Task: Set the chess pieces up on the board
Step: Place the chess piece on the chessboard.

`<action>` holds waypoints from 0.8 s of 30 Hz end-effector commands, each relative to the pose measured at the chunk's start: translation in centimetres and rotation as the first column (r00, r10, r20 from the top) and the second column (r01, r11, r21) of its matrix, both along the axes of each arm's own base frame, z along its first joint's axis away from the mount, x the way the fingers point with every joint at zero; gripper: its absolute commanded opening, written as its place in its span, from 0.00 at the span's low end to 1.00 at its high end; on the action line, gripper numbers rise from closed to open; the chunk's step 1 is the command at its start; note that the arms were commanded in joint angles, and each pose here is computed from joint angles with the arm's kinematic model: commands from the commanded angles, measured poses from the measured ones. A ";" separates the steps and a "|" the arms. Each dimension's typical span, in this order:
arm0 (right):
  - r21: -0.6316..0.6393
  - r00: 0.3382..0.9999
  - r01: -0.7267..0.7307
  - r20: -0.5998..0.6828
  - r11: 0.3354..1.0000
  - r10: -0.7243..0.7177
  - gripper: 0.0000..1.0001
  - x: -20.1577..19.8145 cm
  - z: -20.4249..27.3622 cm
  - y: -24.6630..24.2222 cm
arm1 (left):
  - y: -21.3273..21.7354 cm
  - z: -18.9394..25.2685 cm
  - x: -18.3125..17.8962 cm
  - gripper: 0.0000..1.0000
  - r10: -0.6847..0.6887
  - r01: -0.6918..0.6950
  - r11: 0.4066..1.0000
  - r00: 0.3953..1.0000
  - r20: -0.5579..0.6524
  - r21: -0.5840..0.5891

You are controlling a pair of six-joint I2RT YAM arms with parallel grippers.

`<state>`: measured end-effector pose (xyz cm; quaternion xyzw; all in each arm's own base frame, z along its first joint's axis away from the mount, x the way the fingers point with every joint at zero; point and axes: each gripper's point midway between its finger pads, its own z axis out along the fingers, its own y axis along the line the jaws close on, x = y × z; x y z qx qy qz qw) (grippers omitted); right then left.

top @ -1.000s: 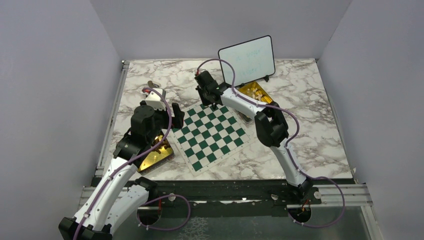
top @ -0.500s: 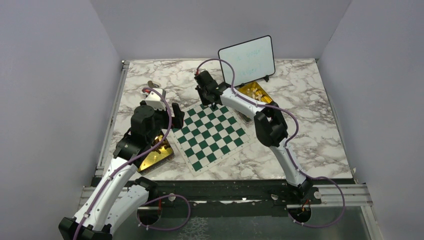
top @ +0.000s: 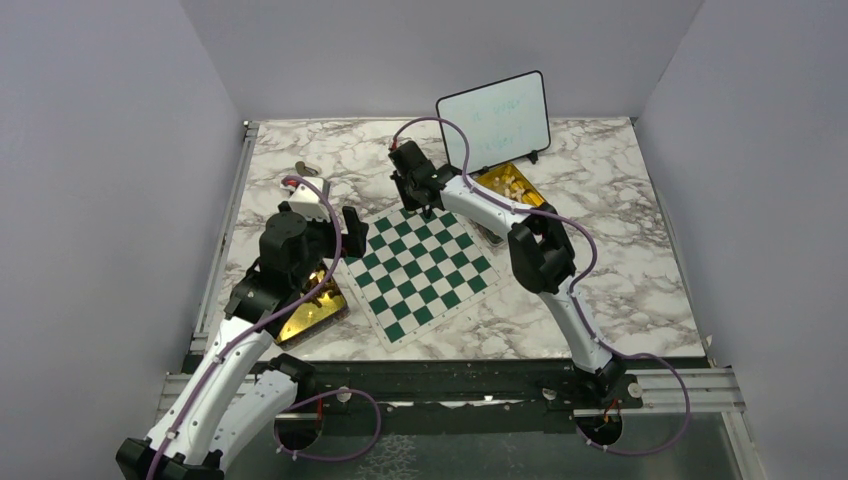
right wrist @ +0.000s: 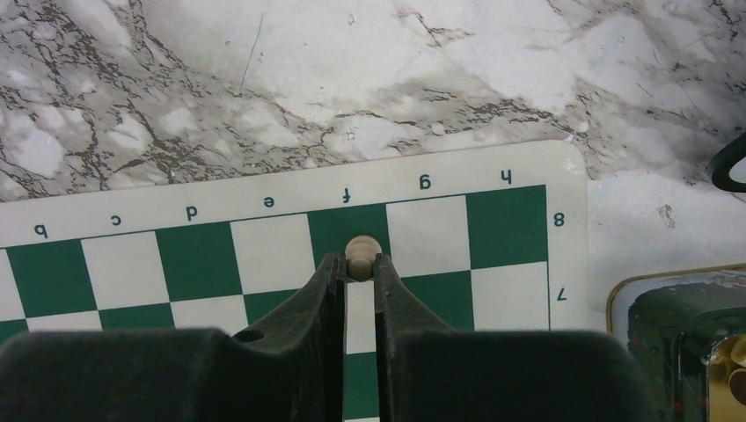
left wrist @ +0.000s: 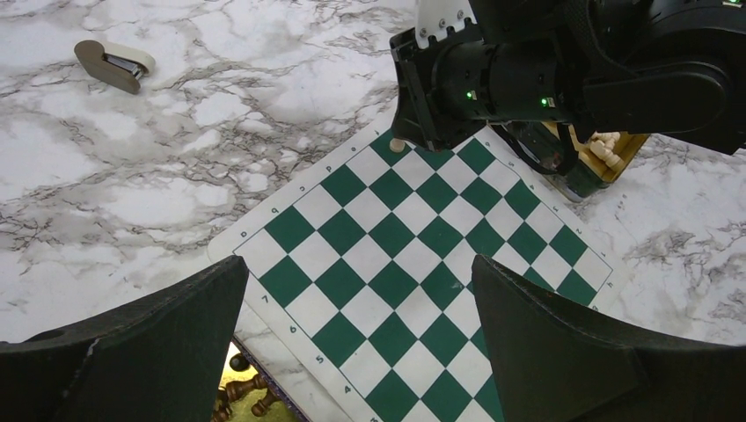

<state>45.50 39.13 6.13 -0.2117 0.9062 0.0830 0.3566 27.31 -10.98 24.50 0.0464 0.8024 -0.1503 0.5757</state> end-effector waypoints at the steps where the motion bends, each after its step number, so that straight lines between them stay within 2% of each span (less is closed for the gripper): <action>1: -0.002 0.999 -0.014 -0.051 1.000 0.014 0.13 -0.8 -1.8 0.7 | 0.4 1.2 0.0 0.99 0.015 -0.015 1.000 0.999 0.038 -0.001; 13: 0.011 1.000 -0.005 -0.010 1.000 0.005 0.13 -0.2 0.2 0.8 | 0.4 1.2 -0.1 0.99 0.017 -0.017 1.000 0.999 0.041 0.000; 20: -0.012 1.000 0.002 -0.023 1.000 -0.002 0.14 -0.5 -0.9 0.2 | 0.4 1.2 0.0 0.99 0.015 -0.015 1.000 0.999 0.039 0.000; 24: -0.006 0.999 -0.001 -0.040 1.000 0.001 0.21 -0.8 -1.4 0.4 | 0.4 1.2 0.0 0.99 0.017 -0.017 1.000 0.999 0.039 0.000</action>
